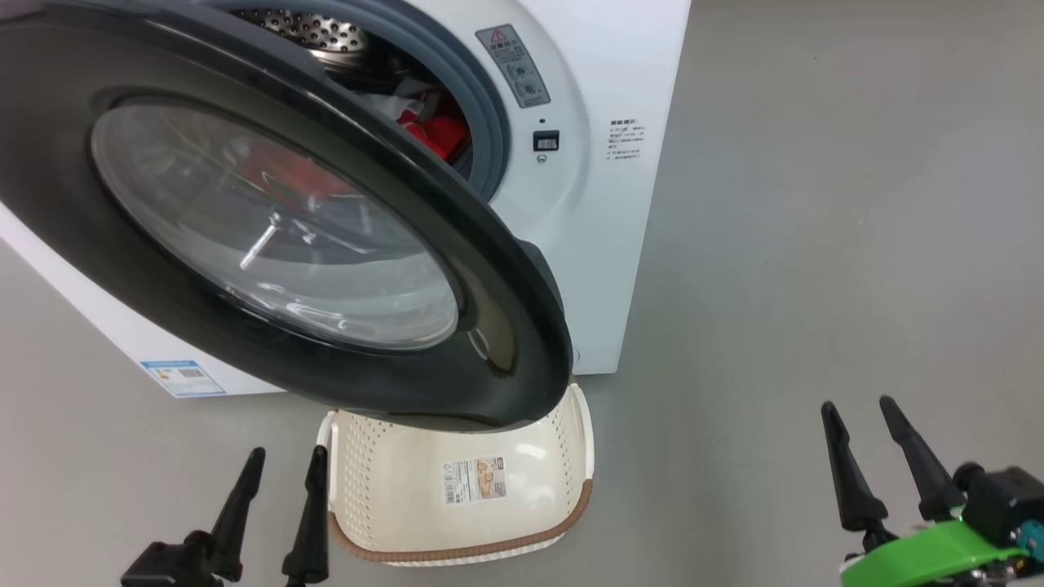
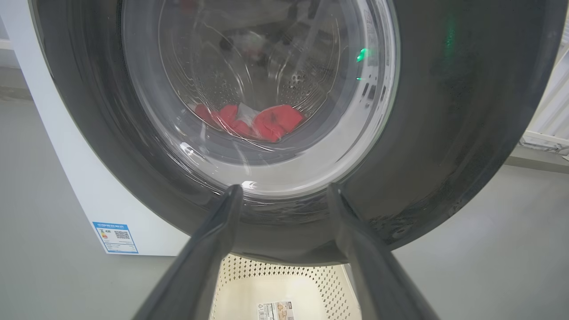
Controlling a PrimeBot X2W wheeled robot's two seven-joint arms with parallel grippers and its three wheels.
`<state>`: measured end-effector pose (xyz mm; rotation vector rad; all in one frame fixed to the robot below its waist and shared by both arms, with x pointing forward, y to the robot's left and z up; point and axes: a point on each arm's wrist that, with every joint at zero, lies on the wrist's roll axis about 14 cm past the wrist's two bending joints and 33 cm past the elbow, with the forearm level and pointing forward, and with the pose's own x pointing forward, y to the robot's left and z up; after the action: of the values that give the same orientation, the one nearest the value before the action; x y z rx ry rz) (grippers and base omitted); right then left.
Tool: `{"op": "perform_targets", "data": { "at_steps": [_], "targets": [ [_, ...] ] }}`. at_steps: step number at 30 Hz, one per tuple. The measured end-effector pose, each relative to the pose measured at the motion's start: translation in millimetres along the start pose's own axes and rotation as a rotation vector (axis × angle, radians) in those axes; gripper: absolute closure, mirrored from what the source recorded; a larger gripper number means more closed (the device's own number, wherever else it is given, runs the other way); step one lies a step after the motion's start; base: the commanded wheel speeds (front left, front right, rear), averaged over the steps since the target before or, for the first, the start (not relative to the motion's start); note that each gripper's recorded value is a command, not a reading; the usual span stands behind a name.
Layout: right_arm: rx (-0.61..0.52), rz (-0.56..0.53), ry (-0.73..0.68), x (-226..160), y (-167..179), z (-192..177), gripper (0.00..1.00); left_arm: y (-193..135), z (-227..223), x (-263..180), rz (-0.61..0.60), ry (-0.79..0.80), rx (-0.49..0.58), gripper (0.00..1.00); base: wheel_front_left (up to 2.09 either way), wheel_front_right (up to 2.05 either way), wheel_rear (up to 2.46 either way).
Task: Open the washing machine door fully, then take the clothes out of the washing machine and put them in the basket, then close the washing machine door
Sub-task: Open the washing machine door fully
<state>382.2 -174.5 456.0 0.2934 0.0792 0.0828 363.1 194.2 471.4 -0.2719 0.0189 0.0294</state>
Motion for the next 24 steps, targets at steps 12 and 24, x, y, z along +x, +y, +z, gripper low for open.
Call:
{"op": "perform_targets", "data": {
  "at_steps": [12,24],
  "targets": [
    [-0.004,-0.056,0.025,-17,-7,-12,0.0,1,-5,-6,0.005,0.015,-0.001,0.0,0.0,0.0,0.0],
    [0.004,-0.051,0.026,-15,-5,-13,0.0,-1,-6,-6,0.0,0.017,-0.002,0.0,0.0,0.0,0.0]
  ]
}}
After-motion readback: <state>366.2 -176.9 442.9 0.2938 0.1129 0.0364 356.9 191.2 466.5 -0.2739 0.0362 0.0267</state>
